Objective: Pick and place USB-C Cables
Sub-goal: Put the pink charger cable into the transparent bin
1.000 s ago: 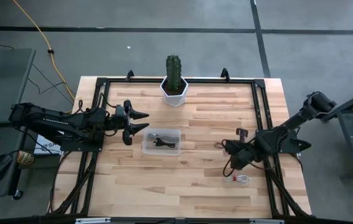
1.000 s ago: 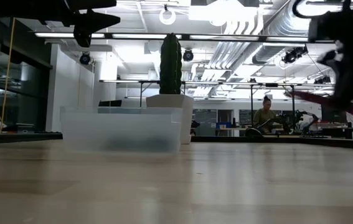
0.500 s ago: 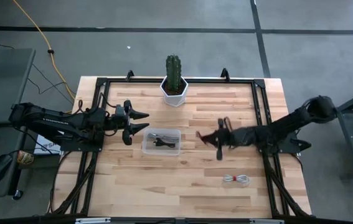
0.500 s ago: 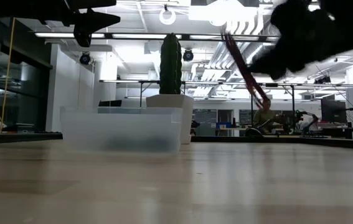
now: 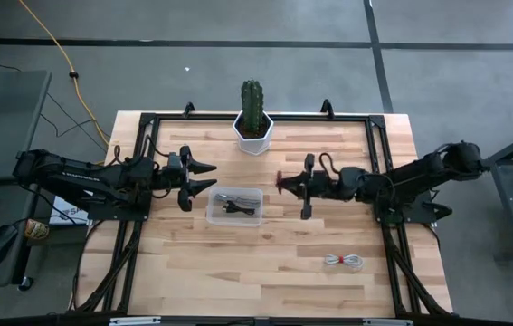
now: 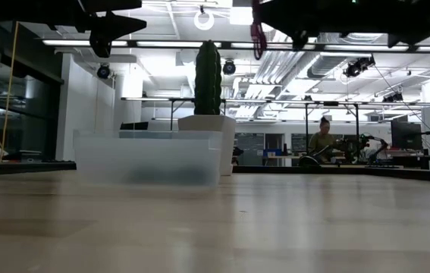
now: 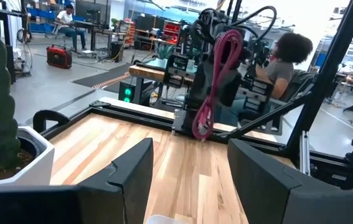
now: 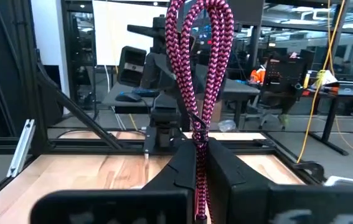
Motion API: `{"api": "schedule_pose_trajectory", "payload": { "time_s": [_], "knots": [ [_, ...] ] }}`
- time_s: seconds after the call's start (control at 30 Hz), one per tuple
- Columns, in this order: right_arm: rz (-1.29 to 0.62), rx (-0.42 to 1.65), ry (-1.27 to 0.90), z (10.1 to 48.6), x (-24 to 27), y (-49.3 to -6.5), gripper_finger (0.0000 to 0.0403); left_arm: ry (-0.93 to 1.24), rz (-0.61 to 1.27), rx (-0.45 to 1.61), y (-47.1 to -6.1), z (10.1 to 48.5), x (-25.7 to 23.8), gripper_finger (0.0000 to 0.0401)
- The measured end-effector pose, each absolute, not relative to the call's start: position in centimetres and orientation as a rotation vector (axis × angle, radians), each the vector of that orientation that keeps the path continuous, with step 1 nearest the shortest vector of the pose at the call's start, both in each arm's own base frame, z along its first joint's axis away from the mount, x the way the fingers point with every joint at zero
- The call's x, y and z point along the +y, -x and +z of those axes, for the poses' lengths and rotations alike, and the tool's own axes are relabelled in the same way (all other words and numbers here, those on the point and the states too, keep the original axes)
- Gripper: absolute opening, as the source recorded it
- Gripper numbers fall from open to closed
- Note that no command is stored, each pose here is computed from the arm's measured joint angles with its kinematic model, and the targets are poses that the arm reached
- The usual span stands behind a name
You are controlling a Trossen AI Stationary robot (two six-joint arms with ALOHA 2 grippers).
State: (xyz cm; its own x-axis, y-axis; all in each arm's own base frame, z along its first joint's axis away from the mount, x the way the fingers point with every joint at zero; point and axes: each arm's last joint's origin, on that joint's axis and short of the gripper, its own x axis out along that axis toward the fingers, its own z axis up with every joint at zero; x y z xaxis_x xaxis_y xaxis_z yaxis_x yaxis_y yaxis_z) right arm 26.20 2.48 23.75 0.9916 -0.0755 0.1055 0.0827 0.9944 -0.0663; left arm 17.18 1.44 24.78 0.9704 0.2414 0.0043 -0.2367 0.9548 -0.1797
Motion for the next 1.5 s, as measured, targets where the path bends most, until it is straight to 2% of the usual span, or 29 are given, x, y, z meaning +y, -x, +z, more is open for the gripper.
{"api": "schedule_pose_trajectory", "payload": {
  "time_s": [0.37,0.57,0.87,1.07,1.27,1.5],
  "knots": [
    [-0.115,-0.040,0.013,22.2,2.0,-30.6,0.0000,0.128,0.275,-0.040,-17.1,24.4,1.5,0.0188],
    [-0.107,-0.034,0.013,22.1,2.0,-31.1,0.0000,0.103,0.341,-0.043,-16.8,23.4,1.7,0.0188],
    [-0.083,-0.005,-0.043,22.0,2.8,-32.2,0.0000,0.122,0.324,-0.102,-16.8,23.8,1.7,0.0188],
    [-0.117,0.201,-0.007,21.8,4.0,-36.7,0.0000,0.148,0.308,-0.121,-16.8,23.9,1.6,0.0188],
    [-0.136,0.487,0.004,20.0,4.6,-41.8,0.0000,0.131,0.188,-0.139,-16.8,24.2,0.7,0.0188],
    [-0.251,0.757,-0.016,18.0,4.8,-44.8,0.0000,0.135,0.160,-0.168,-16.7,24.5,0.3,0.0188]
  ]
}}
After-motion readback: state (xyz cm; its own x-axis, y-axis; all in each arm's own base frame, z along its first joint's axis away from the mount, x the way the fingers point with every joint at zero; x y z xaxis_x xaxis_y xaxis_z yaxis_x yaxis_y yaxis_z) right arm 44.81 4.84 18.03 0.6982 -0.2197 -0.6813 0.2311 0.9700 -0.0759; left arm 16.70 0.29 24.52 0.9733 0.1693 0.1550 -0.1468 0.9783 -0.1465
